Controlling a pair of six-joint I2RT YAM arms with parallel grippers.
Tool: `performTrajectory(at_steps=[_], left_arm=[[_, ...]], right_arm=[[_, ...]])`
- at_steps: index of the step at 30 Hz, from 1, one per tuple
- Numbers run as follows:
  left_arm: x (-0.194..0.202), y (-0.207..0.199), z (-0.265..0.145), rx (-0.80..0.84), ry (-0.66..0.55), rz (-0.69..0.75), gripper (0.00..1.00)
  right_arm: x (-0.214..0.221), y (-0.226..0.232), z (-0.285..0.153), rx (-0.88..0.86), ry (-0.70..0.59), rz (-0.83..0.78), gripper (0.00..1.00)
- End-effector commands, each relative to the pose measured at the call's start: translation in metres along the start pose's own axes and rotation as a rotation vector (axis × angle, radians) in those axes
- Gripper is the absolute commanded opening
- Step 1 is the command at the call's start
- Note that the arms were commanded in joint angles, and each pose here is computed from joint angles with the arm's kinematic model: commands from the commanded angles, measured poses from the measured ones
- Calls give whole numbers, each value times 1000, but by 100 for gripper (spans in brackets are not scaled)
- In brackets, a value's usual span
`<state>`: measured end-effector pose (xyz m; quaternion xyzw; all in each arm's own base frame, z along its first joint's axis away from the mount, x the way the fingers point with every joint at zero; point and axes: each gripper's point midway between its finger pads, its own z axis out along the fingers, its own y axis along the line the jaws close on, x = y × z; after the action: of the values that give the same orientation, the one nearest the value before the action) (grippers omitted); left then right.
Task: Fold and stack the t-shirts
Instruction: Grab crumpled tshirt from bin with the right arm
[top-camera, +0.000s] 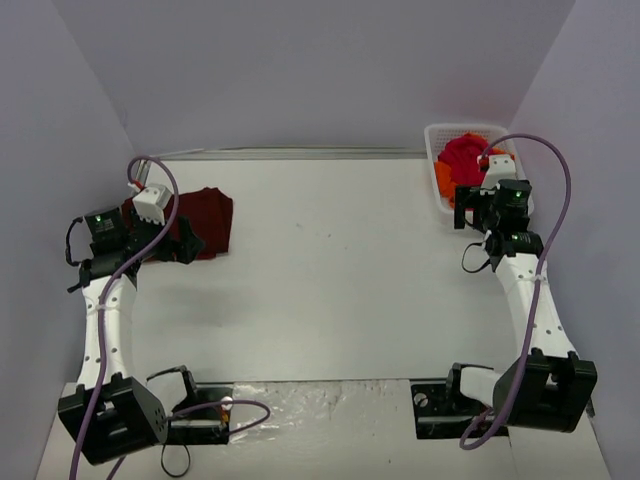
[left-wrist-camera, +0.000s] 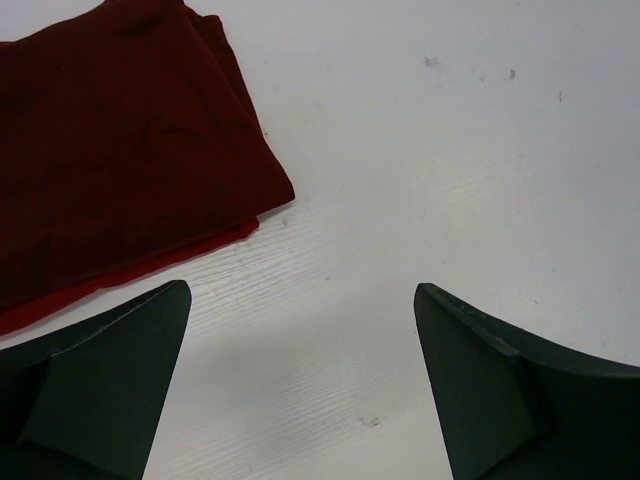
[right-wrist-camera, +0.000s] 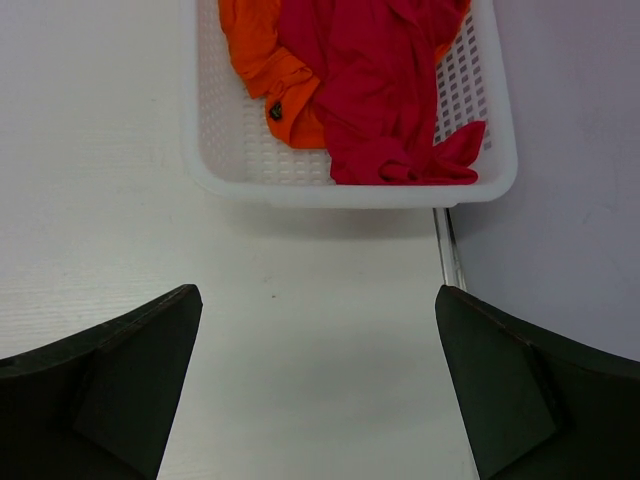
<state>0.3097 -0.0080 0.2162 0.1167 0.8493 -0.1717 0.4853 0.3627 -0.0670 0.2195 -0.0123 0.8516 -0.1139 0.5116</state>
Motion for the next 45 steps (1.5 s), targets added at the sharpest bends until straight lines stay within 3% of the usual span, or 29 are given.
performTrajectory(at_steps=[1,3,6,10,21,31,33,34,36,37,39,40,42,45], left_arm=[[-9,-4,-7,12,-27,54,94],[-9,-4,-7,10,-22,56,94],[-8,-2,-10,-9,-13,73,94],[-8,-2,-15,-23,-15,105,94],[4,6,-6,-22,29,91,95],[11,13,0,-29,58,70,94],[12,14,2,-29,65,65,94],[12,15,2,-30,65,67,94],[13,16,1,-35,69,67,94],[14,16,1,-38,72,66,94],[13,16,0,-42,68,71,94],[13,17,0,-47,68,72,94],[14,17,0,-46,71,72,94],[14,17,0,-49,71,73,94]], right_arm=[[-49,-23,16,85,-64,-54,100],[-84,-41,24,157,-125,-53,100],[-87,-63,64,257,-74,-9,100],[-56,-69,130,278,15,20,96],[-14,-64,237,282,91,18,95],[1,-64,287,302,121,-11,96],[6,-63,295,300,129,-20,88],[8,-63,298,300,137,-22,74],[17,-60,305,294,156,-27,62],[14,-61,307,293,151,-26,47],[19,-59,312,286,161,-28,30],[16,-59,313,283,157,-25,12],[18,-56,315,270,161,-25,0],[17,-54,315,254,164,-23,0]])
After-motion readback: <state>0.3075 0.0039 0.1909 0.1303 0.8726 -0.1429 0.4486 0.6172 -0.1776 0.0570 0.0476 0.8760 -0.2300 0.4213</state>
